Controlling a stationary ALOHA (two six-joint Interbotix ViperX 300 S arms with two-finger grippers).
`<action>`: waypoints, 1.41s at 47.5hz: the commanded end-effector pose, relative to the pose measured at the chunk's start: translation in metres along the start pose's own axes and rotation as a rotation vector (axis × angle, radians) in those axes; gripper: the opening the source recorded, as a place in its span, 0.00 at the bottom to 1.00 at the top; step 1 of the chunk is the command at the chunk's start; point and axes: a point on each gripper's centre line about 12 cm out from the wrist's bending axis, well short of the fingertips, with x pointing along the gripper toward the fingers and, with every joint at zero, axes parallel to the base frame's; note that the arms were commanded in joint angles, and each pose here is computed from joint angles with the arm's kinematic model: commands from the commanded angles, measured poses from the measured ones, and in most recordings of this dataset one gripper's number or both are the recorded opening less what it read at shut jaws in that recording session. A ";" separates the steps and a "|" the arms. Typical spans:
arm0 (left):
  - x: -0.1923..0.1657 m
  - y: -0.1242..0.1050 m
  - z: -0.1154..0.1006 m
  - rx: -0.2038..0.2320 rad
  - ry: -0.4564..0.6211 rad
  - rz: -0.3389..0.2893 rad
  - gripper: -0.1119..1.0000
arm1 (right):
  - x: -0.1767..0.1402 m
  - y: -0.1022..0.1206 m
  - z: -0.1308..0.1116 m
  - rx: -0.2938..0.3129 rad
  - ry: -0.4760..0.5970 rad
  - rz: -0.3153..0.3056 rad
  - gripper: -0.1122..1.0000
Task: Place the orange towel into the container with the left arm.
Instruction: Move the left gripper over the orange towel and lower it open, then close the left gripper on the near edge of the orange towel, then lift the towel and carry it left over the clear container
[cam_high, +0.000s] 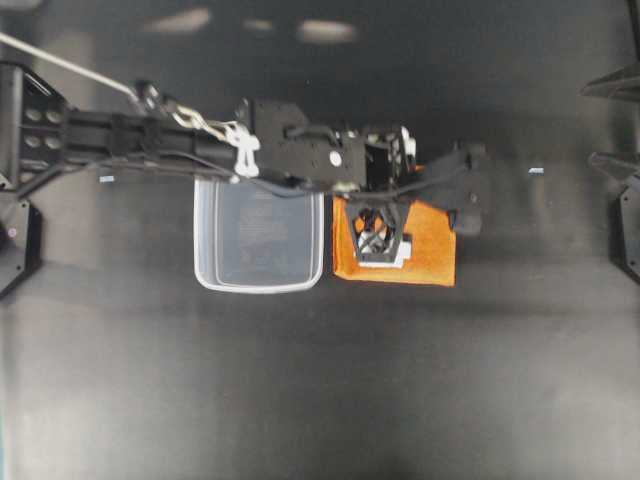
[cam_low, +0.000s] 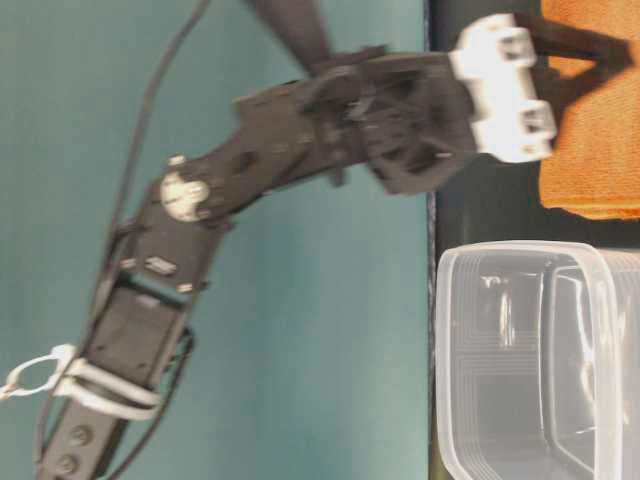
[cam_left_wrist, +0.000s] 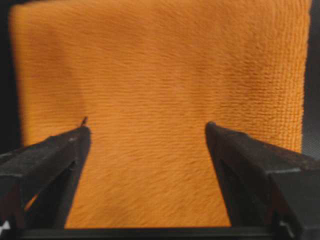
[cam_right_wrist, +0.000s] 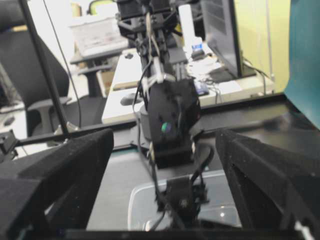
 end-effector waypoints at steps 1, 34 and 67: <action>0.009 -0.001 -0.002 0.004 0.000 0.001 0.90 | 0.001 0.001 0.007 0.001 -0.015 0.001 0.82; -0.009 0.008 0.004 -0.008 -0.040 0.012 0.16 | 0.001 0.000 0.004 0.000 0.006 -0.002 0.81; -0.225 0.013 -0.046 -0.034 -0.116 0.038 0.16 | 0.000 -0.001 -0.005 0.000 0.033 -0.006 0.81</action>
